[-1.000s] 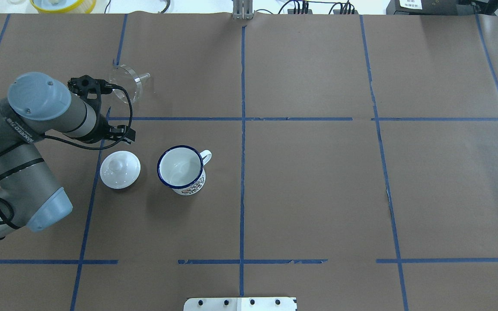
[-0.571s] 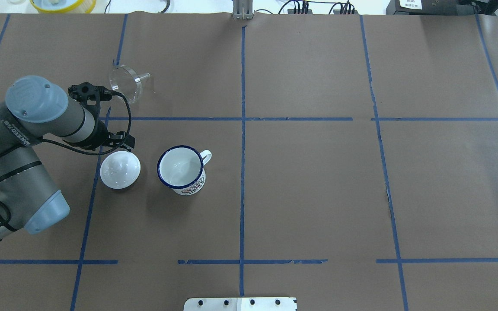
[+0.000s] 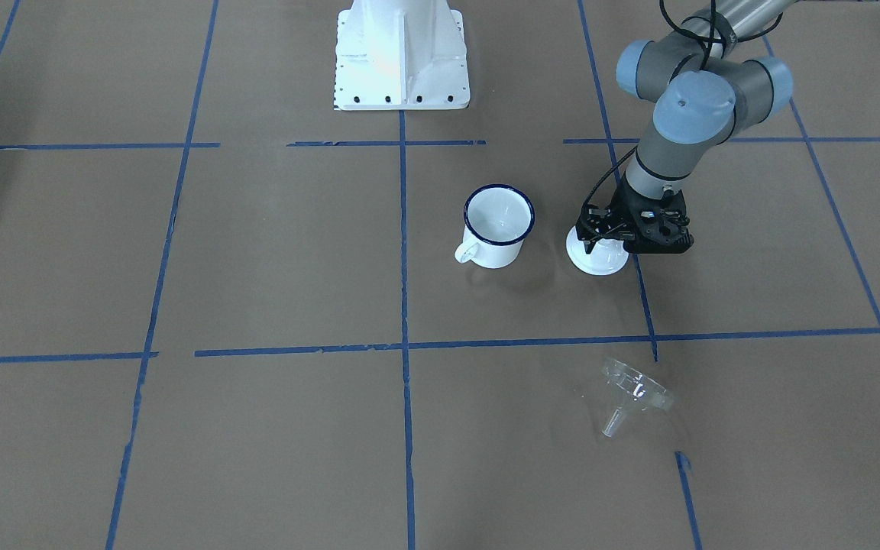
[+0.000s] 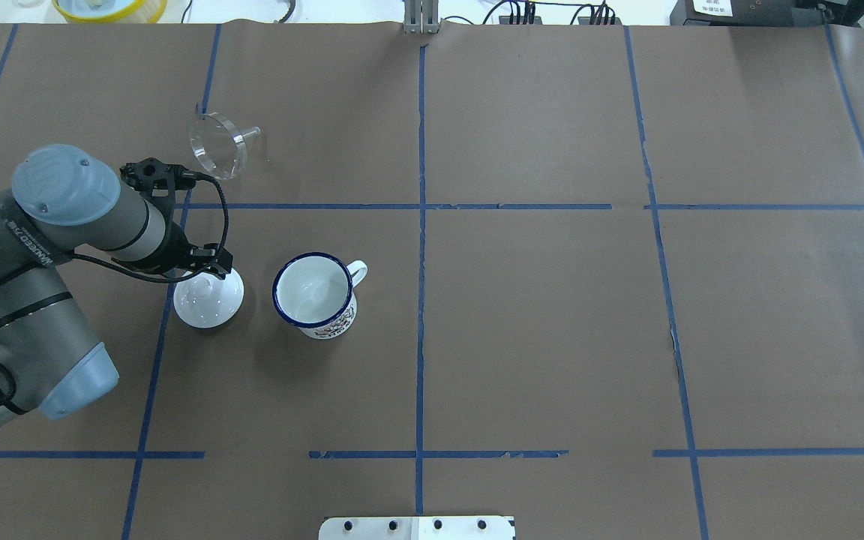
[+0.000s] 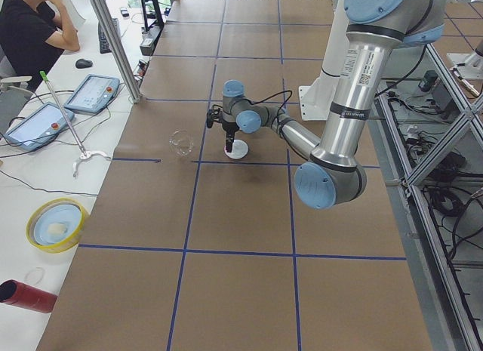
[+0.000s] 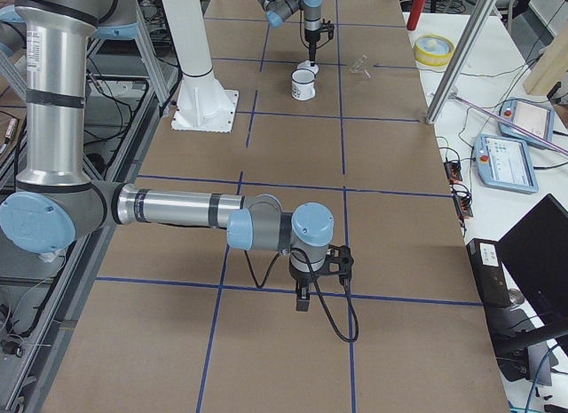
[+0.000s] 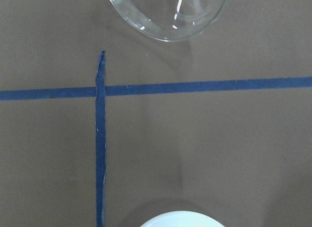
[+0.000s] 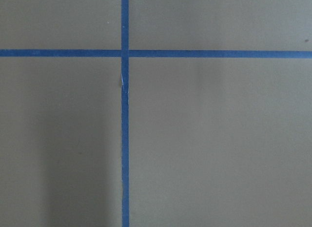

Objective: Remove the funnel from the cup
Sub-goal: 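Lower the left gripper and grasp the lid by its knob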

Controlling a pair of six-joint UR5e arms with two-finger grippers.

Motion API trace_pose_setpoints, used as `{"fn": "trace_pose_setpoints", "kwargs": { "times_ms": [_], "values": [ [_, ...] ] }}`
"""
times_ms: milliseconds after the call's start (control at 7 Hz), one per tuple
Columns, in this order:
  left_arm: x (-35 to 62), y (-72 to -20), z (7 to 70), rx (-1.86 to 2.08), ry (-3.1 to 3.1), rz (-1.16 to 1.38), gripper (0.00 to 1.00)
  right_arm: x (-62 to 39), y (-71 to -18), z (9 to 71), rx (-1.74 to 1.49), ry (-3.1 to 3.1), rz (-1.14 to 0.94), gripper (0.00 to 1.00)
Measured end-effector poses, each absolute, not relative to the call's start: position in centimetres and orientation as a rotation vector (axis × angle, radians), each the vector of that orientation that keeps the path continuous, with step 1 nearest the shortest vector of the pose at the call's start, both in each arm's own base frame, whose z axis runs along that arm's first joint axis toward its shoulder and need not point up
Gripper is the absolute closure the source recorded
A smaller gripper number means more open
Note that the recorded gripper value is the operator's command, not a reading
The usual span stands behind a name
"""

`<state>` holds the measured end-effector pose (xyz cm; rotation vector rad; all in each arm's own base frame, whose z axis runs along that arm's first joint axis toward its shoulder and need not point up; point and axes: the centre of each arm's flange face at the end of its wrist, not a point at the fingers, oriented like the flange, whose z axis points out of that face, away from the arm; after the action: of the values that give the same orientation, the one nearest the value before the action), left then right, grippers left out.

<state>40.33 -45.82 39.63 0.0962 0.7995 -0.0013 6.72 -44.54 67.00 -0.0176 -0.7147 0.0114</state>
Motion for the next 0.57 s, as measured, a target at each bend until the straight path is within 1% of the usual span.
{"fn": "trace_pose_setpoints", "kwargs": {
  "times_ms": [143,429,571],
  "values": [
    [40.66,-45.42,39.6,0.087,0.802,0.004,0.2,6.72,-44.54,67.0,-0.018,-0.715,0.011,0.0],
    [40.94,-44.99,39.39,0.082,0.805,0.01,0.31,6.71,-44.54,67.0,-0.018,-0.715,0.011,0.0],
    [40.9,-44.91,39.28,0.083,0.807,0.011,0.33,6.72,-44.54,67.0,-0.018,-0.715,0.011,0.0]
  ]
}}
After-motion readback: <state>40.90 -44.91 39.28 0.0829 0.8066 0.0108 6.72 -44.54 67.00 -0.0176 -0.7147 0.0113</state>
